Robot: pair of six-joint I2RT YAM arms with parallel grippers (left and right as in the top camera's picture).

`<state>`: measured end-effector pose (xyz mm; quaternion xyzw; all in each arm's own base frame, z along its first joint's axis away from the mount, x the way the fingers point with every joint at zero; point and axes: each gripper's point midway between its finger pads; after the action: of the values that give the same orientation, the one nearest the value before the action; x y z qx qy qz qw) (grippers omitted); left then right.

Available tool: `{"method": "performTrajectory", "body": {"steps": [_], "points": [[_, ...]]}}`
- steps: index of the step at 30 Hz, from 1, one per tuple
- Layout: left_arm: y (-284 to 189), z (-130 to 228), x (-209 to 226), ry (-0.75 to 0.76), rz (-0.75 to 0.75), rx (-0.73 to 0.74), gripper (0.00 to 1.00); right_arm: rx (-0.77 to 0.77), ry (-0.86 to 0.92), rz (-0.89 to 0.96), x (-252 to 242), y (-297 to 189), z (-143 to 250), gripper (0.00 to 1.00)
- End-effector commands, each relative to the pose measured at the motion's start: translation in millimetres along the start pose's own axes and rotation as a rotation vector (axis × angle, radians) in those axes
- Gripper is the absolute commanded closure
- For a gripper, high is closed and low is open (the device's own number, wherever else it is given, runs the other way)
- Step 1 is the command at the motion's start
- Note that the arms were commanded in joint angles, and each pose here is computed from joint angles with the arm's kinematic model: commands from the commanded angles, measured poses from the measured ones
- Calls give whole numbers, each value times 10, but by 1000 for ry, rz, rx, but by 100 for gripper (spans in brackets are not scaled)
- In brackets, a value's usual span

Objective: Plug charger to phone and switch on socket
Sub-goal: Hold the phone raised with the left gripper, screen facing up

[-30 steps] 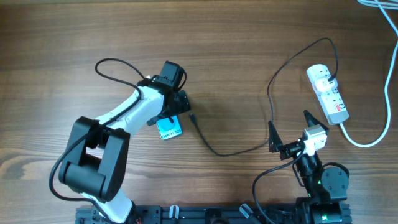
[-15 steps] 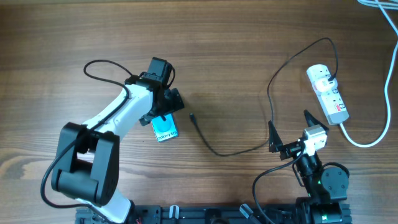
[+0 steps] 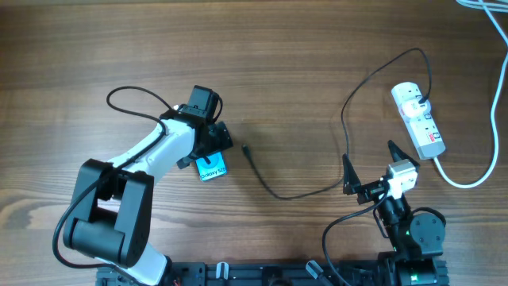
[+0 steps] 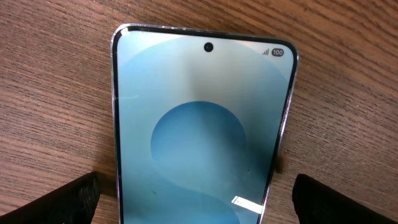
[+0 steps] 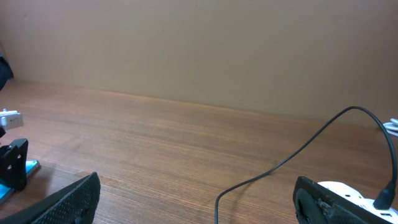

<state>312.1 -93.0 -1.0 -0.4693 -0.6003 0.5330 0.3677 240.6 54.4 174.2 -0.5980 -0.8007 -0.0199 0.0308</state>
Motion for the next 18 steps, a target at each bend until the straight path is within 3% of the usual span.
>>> {"method": "performTrajectory", "body": {"steps": [1,10,15,18], "points": [[166,157,105,11,-35,49,0,-8,-21,17,-32,-3,-15,0],[164,122,162,15,-68,29,1,-8,-20,17,-32,-3,-15,0],[160,163,190,16,-79,46,14,-8,-20,17,-32,-3,-15,0],[161,157,185,16,-77,44,14,-13,-22,16,-31,-3,-29,0]]}}
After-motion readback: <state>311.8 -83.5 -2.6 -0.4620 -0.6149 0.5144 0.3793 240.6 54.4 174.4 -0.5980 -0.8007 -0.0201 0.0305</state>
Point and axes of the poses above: each gripper's point midway between its finger pads, its own y axis out along the fingers, its own x axis along the line the jaws close on, z = x × y, and after that the axes turned 6 degrees about y, right-handed
